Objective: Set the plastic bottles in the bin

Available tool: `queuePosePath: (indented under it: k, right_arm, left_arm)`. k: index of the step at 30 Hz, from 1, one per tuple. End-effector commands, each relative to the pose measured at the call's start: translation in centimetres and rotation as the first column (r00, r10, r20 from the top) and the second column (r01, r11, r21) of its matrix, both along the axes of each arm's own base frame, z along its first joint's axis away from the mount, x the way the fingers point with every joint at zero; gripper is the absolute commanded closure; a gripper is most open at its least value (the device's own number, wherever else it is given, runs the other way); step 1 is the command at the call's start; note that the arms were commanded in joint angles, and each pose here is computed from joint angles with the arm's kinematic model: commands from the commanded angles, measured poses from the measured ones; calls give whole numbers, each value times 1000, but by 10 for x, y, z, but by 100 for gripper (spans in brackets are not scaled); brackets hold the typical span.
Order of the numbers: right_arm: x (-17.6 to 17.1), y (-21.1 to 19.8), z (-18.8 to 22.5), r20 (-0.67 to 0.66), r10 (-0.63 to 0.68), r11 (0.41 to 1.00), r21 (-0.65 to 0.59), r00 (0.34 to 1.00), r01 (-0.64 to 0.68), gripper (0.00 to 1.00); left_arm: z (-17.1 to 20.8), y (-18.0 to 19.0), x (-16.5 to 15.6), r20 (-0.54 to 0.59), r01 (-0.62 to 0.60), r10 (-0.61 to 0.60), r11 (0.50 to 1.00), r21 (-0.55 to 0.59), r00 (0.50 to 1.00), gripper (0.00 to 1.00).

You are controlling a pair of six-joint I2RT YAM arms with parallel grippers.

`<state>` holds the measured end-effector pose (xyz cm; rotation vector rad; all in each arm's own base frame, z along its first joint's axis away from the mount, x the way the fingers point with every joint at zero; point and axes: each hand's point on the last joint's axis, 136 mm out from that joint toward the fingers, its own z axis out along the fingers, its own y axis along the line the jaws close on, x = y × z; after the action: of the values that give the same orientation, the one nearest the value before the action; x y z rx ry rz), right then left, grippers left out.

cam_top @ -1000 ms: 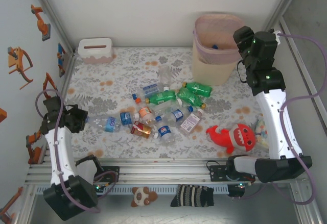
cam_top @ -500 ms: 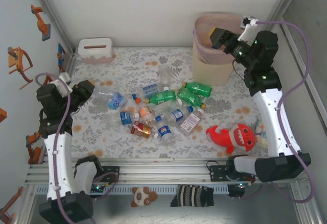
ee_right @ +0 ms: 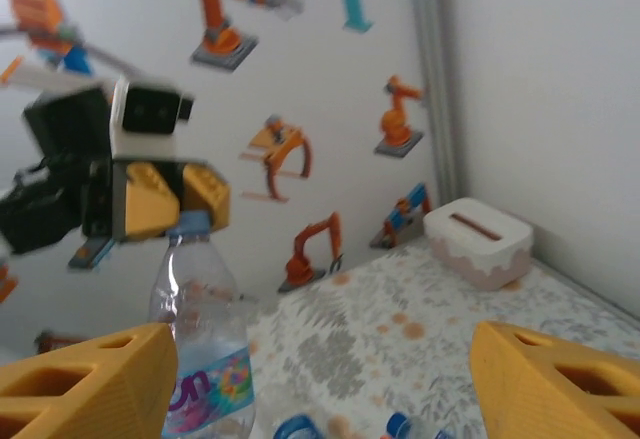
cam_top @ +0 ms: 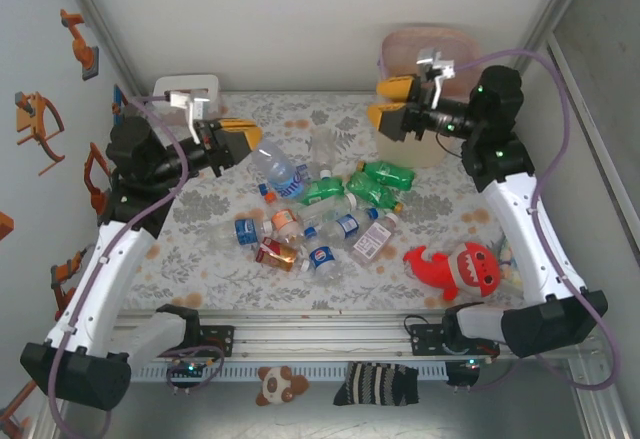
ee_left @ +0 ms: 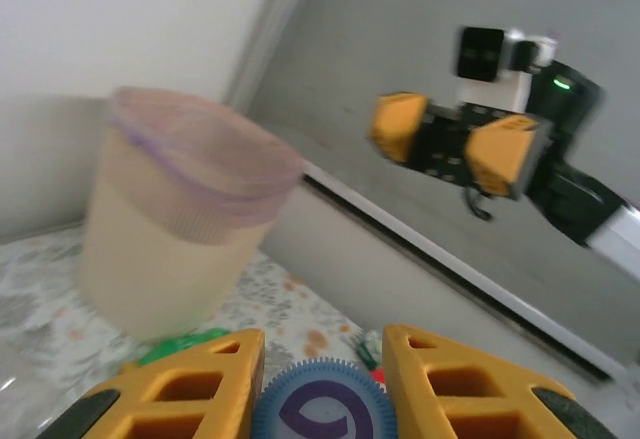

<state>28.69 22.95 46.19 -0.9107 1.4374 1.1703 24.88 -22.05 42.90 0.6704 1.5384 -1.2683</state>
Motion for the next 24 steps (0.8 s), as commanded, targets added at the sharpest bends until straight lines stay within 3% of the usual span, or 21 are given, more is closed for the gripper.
queuePosePath:
  k: [1,4,10,24]
  right_arm:
    - [-53,18,-8,134,231,971,-92,964,-220,21]
    - [-78,28,-15,152,332,941,-126,931,-314,16]
    - [-86,49,-25,138,369,925,-149,919,-349,8]
    - [-109,83,-62,2,501,852,-176,865,-493,7]
  left_arm:
    - [34,-25,-44,276,200,-201,979,30,940,100]
    - [38,-41,-56,308,272,-278,960,64,910,100]
    - [42,-60,-70,331,357,-364,930,84,871,100]
    - [44,-66,-72,370,354,-361,931,88,856,100]
